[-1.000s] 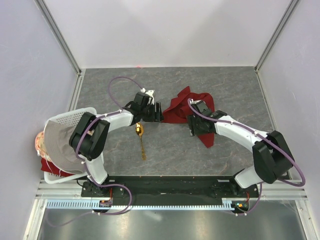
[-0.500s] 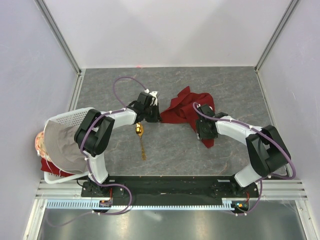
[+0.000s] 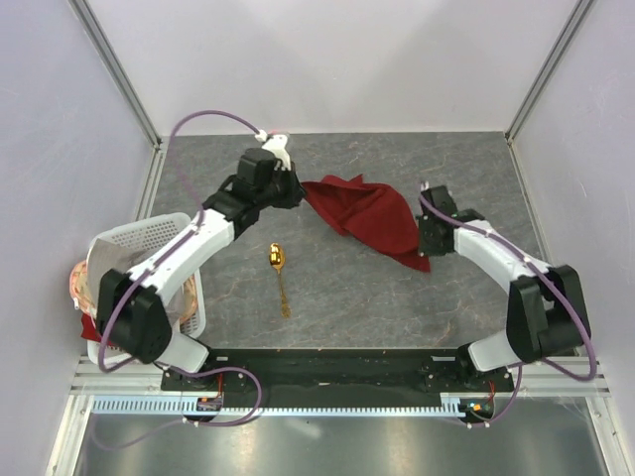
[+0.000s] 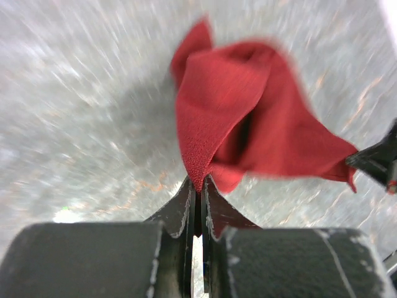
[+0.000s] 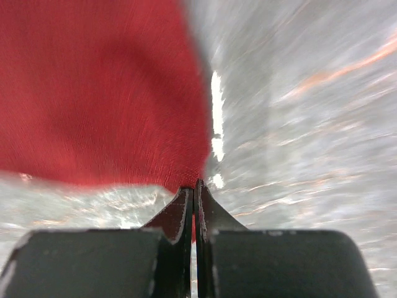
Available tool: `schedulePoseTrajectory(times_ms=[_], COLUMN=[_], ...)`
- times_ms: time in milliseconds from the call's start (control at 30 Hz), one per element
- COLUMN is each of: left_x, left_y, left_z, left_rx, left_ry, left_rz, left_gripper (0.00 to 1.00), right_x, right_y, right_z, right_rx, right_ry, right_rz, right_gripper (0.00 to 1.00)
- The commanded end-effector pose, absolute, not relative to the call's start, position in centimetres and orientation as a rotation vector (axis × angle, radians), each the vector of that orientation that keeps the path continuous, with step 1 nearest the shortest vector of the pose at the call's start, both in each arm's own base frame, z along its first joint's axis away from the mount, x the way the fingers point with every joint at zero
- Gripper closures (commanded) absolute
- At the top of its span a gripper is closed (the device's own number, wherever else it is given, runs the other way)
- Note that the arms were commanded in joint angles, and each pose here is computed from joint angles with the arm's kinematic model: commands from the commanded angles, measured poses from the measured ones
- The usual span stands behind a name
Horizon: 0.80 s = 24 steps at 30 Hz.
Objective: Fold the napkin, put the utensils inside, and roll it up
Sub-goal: Flatten the napkin out
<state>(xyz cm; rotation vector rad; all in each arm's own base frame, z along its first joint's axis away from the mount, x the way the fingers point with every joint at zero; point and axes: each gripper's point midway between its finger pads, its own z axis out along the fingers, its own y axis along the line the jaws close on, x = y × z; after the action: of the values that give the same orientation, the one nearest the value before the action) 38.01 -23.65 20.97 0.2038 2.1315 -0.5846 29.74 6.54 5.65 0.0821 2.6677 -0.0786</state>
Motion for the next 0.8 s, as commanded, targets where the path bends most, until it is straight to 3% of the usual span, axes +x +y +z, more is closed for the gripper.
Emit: schedulePoseTrajectory(times_ms=[0, 200, 533, 767], left_x=[37.9, 35.7, 31.2, 31.3], left_y=[-19.7, -15.4, -10.9, -11.3], left_z=[27.6, 35.3, 42.4, 40.2], left_rx=[0.166, 0.120, 0.088, 0.107], left_ry=[2.002, 1.841, 1.689, 1.762], left_rz=[-0.514, -0.486, -0.534, -0.587], left_gripper=[0.98, 0.98, 0.98, 0.98], right_x=[34.3, 35.3, 32.8, 33.2], right_y=[4.6, 2.9, -0.7, -1.6], right_z=[16.8, 26.9, 38.9, 43.0], right_rx=[0.156, 0.216, 0.289, 0.314], right_ry=[2.375, 2.167, 1.891, 1.793], right_rz=[-0.081, -0.086, -0.192, -0.208], right_gripper=[1.00, 1.00, 1.00, 1.00])
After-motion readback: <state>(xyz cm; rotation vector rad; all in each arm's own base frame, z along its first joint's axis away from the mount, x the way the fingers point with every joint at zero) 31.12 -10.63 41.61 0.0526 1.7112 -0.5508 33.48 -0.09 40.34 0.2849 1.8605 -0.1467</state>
